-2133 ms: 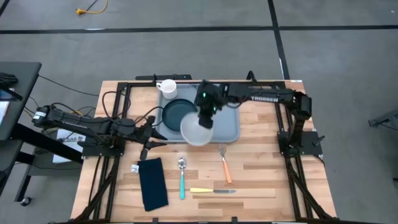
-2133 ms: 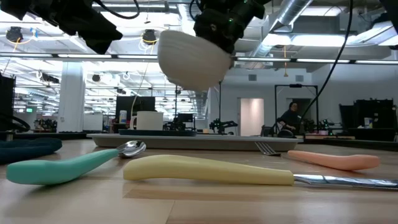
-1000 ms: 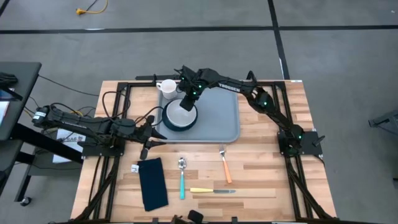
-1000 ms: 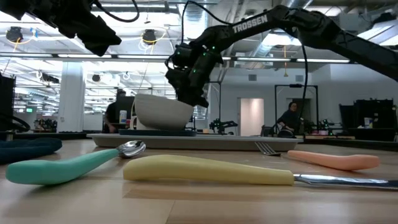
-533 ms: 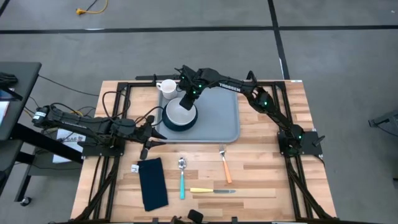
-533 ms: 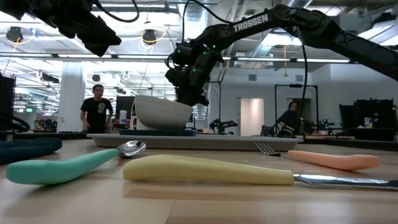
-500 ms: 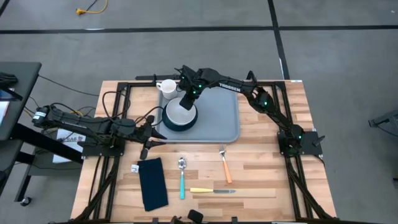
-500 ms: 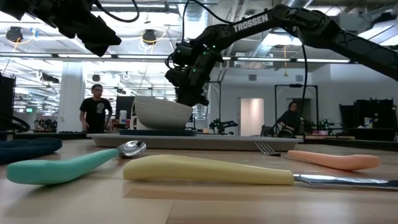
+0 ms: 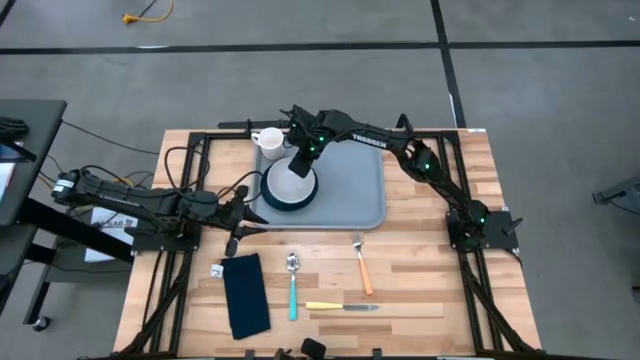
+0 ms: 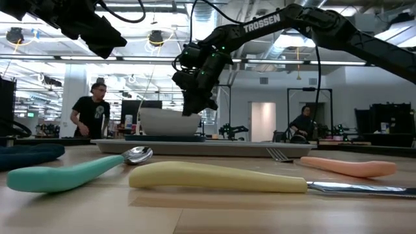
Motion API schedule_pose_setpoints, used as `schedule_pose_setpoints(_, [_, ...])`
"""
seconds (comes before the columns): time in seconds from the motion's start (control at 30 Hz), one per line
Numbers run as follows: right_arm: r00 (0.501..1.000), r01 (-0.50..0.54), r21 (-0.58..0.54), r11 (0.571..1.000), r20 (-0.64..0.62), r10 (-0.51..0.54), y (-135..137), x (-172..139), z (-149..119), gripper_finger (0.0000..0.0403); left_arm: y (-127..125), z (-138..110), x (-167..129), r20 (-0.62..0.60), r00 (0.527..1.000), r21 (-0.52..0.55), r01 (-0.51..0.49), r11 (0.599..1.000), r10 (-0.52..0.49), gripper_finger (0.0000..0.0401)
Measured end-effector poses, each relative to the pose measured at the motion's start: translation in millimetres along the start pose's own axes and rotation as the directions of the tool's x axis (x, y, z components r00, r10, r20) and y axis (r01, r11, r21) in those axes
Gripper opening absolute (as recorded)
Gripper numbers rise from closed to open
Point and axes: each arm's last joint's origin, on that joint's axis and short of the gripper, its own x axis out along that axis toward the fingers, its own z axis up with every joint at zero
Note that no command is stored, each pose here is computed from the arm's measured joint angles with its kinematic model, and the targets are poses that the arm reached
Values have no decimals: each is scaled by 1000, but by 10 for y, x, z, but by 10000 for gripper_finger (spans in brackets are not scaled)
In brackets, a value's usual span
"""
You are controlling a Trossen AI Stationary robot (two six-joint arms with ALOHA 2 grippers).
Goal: Set up tray
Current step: Put the white bowl on the green plate
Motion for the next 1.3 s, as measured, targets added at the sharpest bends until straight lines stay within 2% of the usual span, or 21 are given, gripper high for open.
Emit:
schedule_pose_setpoints(0.3, [1000, -22, -10, 1000, 13, 22, 37, 6, 14, 69, 0, 0, 0, 0, 1000, 0, 0, 1000, 0, 87])
schedule_pose_setpoints(1.3, [999, -22, -33, 999, 22, 23, 40, 5, 23, 72, 0, -6, 0, -7, 1000, 0, -1, 1000, 1, 87])
